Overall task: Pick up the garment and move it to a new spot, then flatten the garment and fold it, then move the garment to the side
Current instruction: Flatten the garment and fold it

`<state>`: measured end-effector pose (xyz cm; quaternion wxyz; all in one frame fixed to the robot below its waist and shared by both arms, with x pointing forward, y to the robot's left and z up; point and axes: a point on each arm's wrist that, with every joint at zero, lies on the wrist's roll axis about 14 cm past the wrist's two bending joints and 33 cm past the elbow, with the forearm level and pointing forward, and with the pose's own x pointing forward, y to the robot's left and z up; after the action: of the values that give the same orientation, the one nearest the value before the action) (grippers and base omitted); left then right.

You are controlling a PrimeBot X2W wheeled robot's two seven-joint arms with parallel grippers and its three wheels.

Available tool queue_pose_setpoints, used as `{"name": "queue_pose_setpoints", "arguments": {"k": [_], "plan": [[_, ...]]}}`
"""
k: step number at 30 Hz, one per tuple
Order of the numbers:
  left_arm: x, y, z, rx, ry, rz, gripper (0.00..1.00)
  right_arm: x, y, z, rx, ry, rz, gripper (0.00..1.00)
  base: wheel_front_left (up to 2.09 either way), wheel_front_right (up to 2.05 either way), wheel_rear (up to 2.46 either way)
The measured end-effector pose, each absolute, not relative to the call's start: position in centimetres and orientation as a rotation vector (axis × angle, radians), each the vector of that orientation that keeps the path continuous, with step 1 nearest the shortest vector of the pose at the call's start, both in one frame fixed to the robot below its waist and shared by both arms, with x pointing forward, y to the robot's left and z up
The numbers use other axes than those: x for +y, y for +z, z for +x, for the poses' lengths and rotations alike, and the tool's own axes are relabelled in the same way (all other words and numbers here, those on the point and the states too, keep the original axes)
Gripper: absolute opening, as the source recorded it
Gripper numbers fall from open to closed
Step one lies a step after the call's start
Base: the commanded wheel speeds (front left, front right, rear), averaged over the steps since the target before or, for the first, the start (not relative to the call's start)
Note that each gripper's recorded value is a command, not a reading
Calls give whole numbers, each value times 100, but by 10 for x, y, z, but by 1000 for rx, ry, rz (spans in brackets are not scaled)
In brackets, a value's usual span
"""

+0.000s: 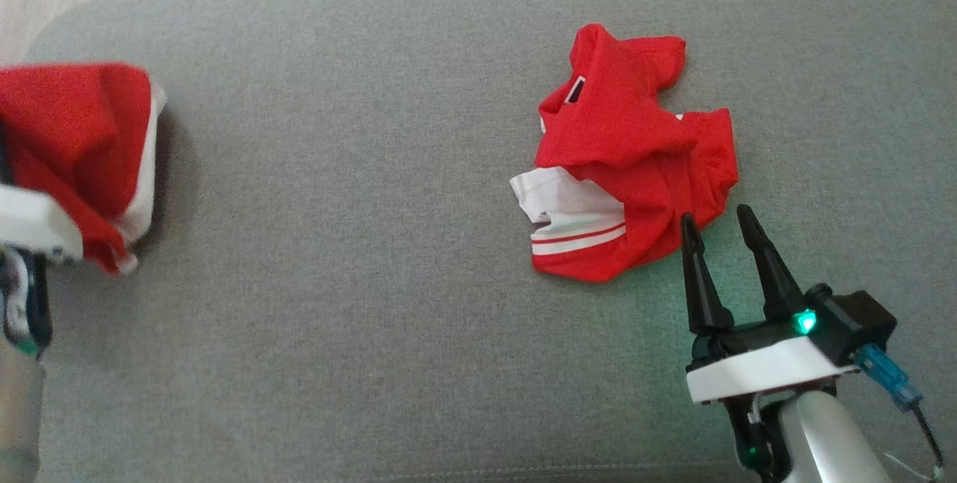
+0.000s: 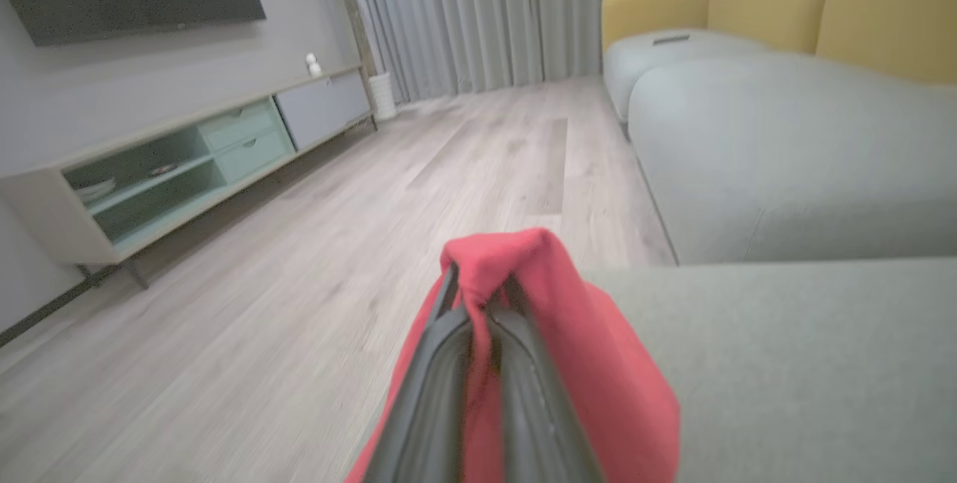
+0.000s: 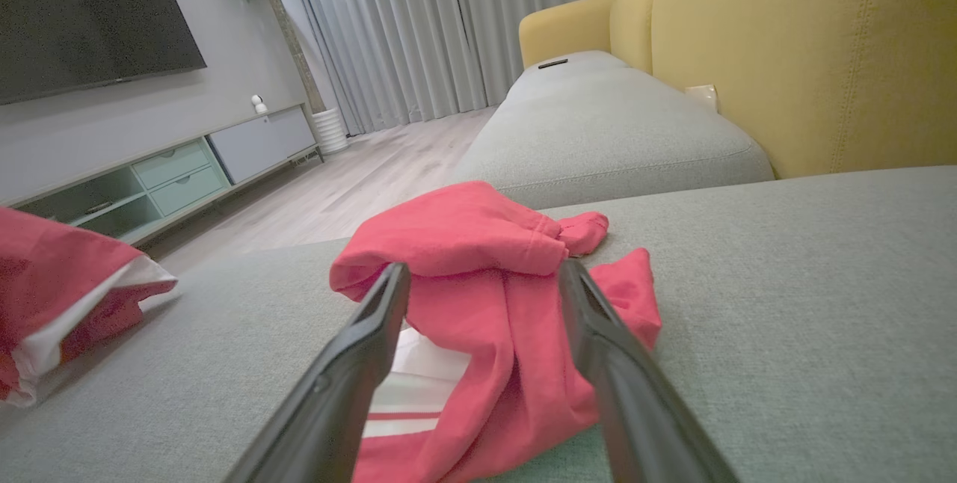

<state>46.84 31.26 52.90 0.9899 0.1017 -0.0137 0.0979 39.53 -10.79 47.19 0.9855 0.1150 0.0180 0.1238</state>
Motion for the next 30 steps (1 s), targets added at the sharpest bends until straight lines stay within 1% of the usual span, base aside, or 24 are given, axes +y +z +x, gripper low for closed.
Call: {"name": "queue_pose_setpoints", "arguments": {"k": [2, 3, 4, 5, 6, 9, 11, 14, 18, 26, 30], "plan": [[320, 502, 460, 55, 213, 212, 0, -109, 471, 396, 38, 246, 232, 100, 0, 0, 0], [322, 488, 456, 99, 218, 217, 9, -109, 471, 397, 38, 245, 231, 100, 0, 0, 0], [323, 476, 451, 136, 222, 215, 49, -110, 472, 398, 36, 243, 231, 100, 0, 0, 0], [322, 466, 447, 165, 224, 209, 94, -110, 472, 398, 34, 242, 230, 100, 0, 0, 0], [320, 459, 446, 183, 224, 202, 100, -111, 473, 399, 31, 241, 230, 100, 0, 0, 0], [313, 457, 447, 182, 224, 185, 100, -112, 474, 400, 28, 239, 226, 100, 0, 0, 0], [306, 465, 451, 150, 216, 173, 100, -113, 475, 400, 25, 235, 221, 100, 0, 0, 0], [298, 493, 458, 56, 223, 150, 100, -114, 479, 399, 13, 234, 219, 100, 0, 0, 0], [276, 537, 464, -89, 187, 130, 100, -116, 487, 398, -10, 230, 216, 100, 0, 0, 0], [225, 594, 450, -282, 87, 92, 100, -117, 505, 391, -58, 234, 210, 100, 0, 0, 0], [203, 603, 442, -318, 44, 58, 100, -119, 510, 387, -74, 229, 208, 100, 0, 0, 0]]}}
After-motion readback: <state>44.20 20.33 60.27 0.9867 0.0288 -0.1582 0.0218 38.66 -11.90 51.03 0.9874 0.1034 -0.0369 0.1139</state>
